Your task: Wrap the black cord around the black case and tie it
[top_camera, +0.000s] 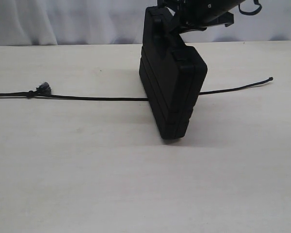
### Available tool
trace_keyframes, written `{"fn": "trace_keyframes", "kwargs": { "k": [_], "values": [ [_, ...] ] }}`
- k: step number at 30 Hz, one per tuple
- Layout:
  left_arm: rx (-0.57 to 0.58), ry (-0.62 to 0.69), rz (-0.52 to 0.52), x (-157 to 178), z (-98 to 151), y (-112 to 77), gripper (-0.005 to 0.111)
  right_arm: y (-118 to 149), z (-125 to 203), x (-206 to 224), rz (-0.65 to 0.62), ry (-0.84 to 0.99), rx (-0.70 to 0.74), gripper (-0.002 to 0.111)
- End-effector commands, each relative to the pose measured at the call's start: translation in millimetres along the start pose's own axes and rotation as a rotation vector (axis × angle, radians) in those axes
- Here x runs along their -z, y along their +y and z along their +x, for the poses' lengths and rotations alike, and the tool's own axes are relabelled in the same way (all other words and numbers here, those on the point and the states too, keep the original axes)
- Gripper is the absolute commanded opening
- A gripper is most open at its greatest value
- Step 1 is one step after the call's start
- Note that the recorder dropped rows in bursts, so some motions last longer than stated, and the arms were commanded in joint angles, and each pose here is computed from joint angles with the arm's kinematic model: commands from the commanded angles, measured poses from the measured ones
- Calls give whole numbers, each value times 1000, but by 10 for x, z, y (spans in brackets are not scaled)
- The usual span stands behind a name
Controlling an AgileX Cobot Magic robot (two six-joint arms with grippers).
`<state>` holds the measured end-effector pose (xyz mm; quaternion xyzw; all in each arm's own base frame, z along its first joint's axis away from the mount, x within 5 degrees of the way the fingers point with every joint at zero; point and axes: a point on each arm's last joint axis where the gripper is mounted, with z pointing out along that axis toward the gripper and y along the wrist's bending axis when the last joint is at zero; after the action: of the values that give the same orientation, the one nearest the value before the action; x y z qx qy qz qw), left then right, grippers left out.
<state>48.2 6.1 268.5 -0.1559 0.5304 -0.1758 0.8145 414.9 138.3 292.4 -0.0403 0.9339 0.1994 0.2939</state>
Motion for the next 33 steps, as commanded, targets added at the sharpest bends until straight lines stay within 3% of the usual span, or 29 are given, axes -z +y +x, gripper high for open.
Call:
{"fn": "trace_keyframes", "kwargs": {
  "k": [1, 4, 8, 13, 16, 21, 23, 28, 30, 33],
  "values": [
    [-74, 216, -37, -358, -163, -169, 0, -115, 82, -107, 53, 65, 43, 4],
    [-89, 390, -97, -736, -166, -219, 0, -115, 82, -107, 53, 65, 43, 4],
    [-184, 671, -142, -1296, 21, -225, 0, -115, 82, -107, 53, 65, 43, 4],
    [-381, 1067, -39, -1909, 582, -296, 0, -115, 82, -107, 53, 65, 43, 4],
    [-438, 1207, -19, -2171, 888, -233, 4, -115, 82, -107, 53, 65, 43, 4],
    [-603, 1364, 18, -2431, 1390, -12, 38, -115, 80, -107, 53, 63, 43, 4],
    [-660, 1444, -28, -2530, 1556, 123, 50, -115, 80, -107, 53, 63, 43, 4],
    [-662, 1725, -221, -2850, 1850, 561, 53, -115, 79, -107, 52, 61, 44, 4],
    [-677, 1852, -219, -2935, 1951, 679, 53, -115, 79, -107, 52, 61, 44, 4],
    [-799, 1980, -98, -2967, 2169, 842, 53, -115, 79, -107, 52, 61, 44, 4]
  ]
}}
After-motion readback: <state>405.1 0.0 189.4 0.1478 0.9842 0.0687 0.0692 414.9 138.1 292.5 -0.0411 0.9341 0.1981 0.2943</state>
